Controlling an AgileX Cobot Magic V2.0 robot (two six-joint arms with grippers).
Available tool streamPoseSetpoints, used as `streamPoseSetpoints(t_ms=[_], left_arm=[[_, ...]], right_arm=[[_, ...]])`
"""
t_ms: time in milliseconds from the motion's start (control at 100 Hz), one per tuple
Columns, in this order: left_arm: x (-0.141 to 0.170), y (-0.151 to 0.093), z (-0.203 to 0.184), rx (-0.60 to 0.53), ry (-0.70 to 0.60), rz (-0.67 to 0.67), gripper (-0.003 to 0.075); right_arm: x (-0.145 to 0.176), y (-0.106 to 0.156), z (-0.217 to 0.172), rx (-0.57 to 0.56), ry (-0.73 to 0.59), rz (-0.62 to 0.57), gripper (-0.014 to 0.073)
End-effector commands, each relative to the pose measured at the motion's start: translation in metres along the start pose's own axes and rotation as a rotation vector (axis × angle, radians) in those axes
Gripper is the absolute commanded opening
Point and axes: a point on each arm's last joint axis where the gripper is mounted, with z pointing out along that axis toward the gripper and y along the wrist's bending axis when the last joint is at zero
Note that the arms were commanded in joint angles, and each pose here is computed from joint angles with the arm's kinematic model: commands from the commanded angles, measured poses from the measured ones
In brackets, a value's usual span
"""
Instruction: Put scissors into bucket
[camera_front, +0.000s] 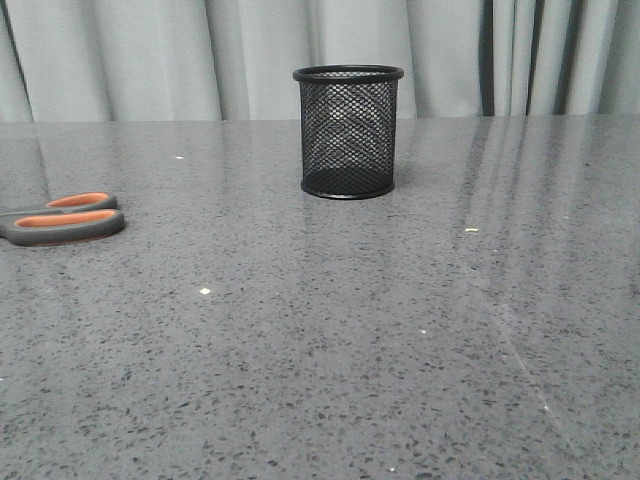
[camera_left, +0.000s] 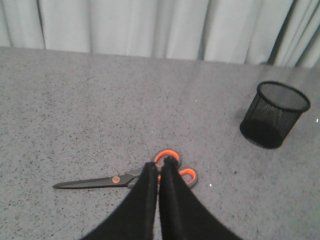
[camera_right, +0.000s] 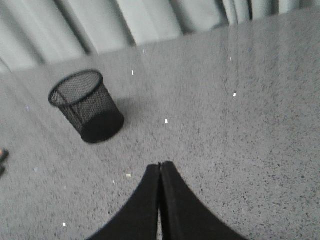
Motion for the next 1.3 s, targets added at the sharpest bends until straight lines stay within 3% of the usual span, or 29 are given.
streamPoseSetpoints(t_ms=[0, 240, 320, 410, 510, 610, 940, 1100, 1290], left_arm=[[-0.030, -0.003, 0.006, 0.014, 0.034, 0.058, -0.0020], [-0.051, -0.001, 0.038, 0.039, 0.230, 0.065, -0.0018], [-0.053, -0.004, 0.050, 0.094, 0.274, 0.134, 0.0019], [-0.054, -0.007, 0.059, 0.156, 0.294, 0.140, 0.0151], [-0.055, -0.008, 0.064, 0.180, 0.306, 0.112, 0.0364], [-0.052, -0.008, 0.067, 0.195, 0.339, 0.130, 0.0481], [-0.064, -0.004, 0.092, 0.251, 0.466, 0.322, 0.0450], [-0.072, 0.005, 0.124, 0.281, 0.597, 0.455, 0.0450], [-0.071, 0.015, 0.168, 0.402, 0.721, 0.631, 0.0450]], right_arm=[[-0.030, 0.005, 0.011, 0.001, 0.047, -0.073, -0.0045], [-0.062, 0.010, 0.041, -0.024, 0.262, -0.111, -0.0044], [-0.070, 0.011, 0.050, -0.031, 0.308, -0.115, -0.0033], [-0.073, 0.013, 0.058, -0.058, 0.375, -0.129, 0.0066], [-0.078, 0.015, 0.062, -0.082, 0.397, -0.121, 0.0286], [-0.079, 0.016, 0.063, -0.089, 0.397, -0.119, 0.0448], [-0.080, 0.017, 0.064, -0.104, 0.386, -0.128, 0.0456], [-0.080, 0.018, 0.064, -0.106, 0.385, -0.128, 0.0456], [-0.080, 0.018, 0.064, -0.109, 0.385, -0.132, 0.0456]])
